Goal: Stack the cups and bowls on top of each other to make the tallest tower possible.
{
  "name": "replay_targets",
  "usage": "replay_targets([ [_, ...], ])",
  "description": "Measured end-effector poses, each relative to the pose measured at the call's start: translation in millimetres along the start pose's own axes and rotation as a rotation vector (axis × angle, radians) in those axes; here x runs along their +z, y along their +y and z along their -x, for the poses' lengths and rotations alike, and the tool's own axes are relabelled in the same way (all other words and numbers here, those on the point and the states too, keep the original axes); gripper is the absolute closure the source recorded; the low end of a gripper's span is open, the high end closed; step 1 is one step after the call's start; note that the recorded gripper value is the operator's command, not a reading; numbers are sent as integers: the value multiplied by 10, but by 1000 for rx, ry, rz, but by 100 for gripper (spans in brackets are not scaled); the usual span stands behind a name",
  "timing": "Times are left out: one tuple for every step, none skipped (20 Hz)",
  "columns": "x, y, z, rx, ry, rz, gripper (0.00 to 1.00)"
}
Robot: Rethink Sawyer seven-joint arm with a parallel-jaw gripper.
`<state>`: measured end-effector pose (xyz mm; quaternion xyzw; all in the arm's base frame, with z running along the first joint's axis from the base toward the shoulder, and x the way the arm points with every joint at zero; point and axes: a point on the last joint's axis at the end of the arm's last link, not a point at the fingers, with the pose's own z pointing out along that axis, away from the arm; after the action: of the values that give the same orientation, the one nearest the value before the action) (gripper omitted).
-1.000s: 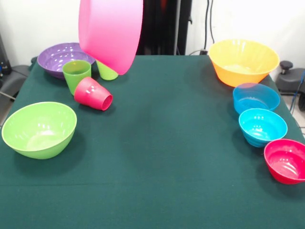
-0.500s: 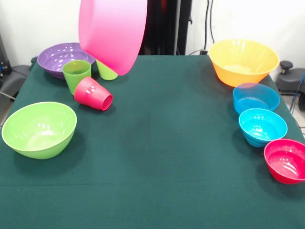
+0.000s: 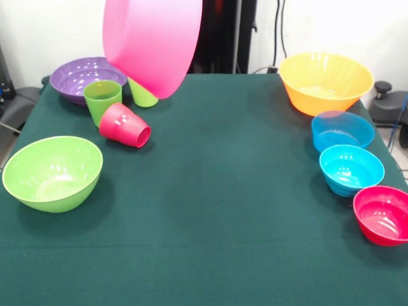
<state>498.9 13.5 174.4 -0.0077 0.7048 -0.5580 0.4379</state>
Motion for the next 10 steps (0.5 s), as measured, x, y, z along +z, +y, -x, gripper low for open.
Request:
replay_targets([
  [-6,-6,5,2,-5,0,100],
  [-12,-11,11,5,-11,1,100],
  [-20,-19,19,8,-16,1,100],
  [-37,-28,29,12,-23,1,100],
  [-51,-34,38,14,-28,1,100],
  [-65,-41,46,17,-33,1,100],
  [-81,-45,56,20,-38,2,100],
  [-89,-47,63,21,-42,2,100],
  [-91,-49,69,24,-45,3,100],
  [-94,-52,76,27,-48,3,100],
])
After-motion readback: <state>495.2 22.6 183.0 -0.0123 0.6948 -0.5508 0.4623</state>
